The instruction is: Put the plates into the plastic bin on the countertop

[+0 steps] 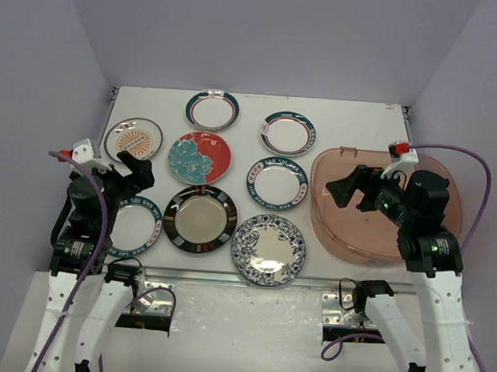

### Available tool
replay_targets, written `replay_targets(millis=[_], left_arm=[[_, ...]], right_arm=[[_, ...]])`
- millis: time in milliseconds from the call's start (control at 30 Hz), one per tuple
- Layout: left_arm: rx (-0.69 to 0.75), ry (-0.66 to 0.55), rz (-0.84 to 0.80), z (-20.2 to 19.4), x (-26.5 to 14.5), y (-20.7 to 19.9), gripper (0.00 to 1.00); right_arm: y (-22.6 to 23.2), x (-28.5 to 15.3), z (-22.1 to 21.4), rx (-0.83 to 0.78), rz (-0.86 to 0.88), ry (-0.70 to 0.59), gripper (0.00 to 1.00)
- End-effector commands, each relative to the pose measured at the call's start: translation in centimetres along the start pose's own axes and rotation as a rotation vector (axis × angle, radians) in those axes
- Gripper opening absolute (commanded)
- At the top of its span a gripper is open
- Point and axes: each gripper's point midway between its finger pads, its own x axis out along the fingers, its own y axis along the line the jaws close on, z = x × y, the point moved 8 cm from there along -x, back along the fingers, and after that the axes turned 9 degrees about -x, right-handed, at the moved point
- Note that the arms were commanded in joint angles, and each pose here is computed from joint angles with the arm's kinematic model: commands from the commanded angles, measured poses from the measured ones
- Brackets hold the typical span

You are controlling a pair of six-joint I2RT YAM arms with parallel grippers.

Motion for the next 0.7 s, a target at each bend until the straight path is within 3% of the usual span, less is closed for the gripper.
replay_targets(millis=[0, 200, 333, 467, 667], left_arm=[[-0.011, -0.026, -0.046, 0.6, -0.1, -0.8, 1.00], [-0.012, -0.034, -0.045, 0.8, -0.3, -0.8, 1.00], [-0.027, -0.072, -0.017, 1.2, -0.6, -0.5, 1.00], [-0.047, -0.115, 0.004, 1.6, -1.3, -0.1, 1.00], [-0.058, -0.140, 0.007, 1.7, -1.7, 0.1, 1.00]], right_arm=[[1.4, -0.8, 2.9, -0.069, 0.090, -0.102, 0.99], [4.0, 0.3, 4.5, -0.019, 0.425, -0.084, 0.99], [7.0, 3.7, 7.1, -0.019, 0.677, -0.025, 0.99], [15.0, 11.5, 7.6, -0.187, 0.778, 0.204, 0.99], [18.5, 23.1, 1.2, -0.239, 0.767, 0.453, 0.99]])
